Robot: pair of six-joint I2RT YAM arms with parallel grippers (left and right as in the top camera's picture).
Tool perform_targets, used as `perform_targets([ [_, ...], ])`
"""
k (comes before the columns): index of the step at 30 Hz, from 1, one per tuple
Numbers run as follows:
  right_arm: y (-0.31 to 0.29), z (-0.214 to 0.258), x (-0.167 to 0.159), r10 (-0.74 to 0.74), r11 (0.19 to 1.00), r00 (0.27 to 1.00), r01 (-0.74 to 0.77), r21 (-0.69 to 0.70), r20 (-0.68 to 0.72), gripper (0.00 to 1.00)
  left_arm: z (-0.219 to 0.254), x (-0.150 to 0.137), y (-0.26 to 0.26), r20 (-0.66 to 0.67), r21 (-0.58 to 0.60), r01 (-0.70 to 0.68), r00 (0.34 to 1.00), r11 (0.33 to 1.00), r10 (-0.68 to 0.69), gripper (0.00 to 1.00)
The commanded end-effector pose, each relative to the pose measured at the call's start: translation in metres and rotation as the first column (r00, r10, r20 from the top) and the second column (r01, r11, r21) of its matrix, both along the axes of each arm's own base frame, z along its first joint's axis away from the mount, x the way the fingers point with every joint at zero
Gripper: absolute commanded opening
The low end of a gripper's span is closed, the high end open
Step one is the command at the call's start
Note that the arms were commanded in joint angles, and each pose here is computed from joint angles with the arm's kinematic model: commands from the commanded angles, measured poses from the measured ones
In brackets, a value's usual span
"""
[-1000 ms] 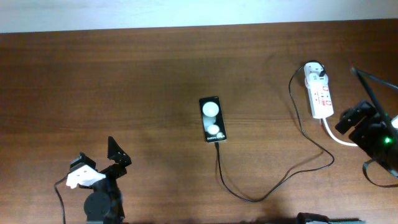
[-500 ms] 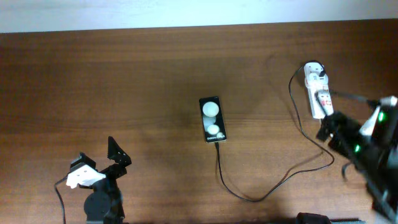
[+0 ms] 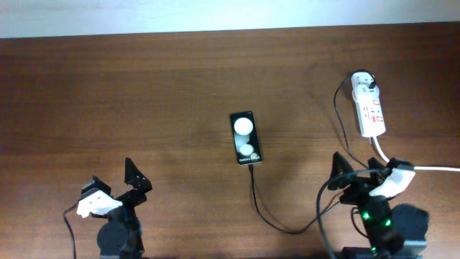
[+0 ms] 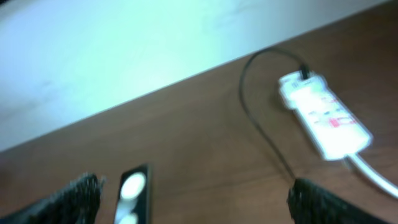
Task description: Plug charger to phone and switch on socket
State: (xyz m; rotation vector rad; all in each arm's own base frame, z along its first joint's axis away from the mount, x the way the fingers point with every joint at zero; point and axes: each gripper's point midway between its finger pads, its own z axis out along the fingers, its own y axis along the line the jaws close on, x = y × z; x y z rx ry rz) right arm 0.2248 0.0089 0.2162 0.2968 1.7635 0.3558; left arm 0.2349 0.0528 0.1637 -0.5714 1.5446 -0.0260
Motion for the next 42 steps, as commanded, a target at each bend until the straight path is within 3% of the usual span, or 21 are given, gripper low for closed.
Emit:
perform_targets([
  [1,0.008,-0.008,-0.001,0.033,0.999,0.996,-0.031,-0.020,0.084,0.99,-0.002,0.000,0.000,-0.009,0.018,0.005,1.000,1.000,-0.005,0.99],
  [13,0.003,-0.043,0.021,0.005,1.000,0.980,0.000,-0.027,0.197,0.99,-0.002,0.000,0.000,-0.009,0.018,0.006,1.000,1.000,-0.006,0.99],
  [26,-0.008,-0.060,0.021,-0.028,0.984,0.990,0.051,-0.168,0.137,0.99,-0.002,0.000,0.000,-0.009,0.018,0.005,1.000,1.000,-0.005,0.99],
  [31,-0.008,-0.060,0.021,-0.002,0.955,0.990,0.044,-0.294,0.142,0.99,-0.002,0.000,0.000,-0.009,0.018,0.005,1.000,1.000,-0.005,0.99],
  [42,-0.008,-0.060,0.021,-0.001,0.955,0.990,0.043,-0.293,0.142,0.99,-0.002,0.000,0.000,-0.009,0.018,0.006,1.000,1.000,-0.006,0.99],
])
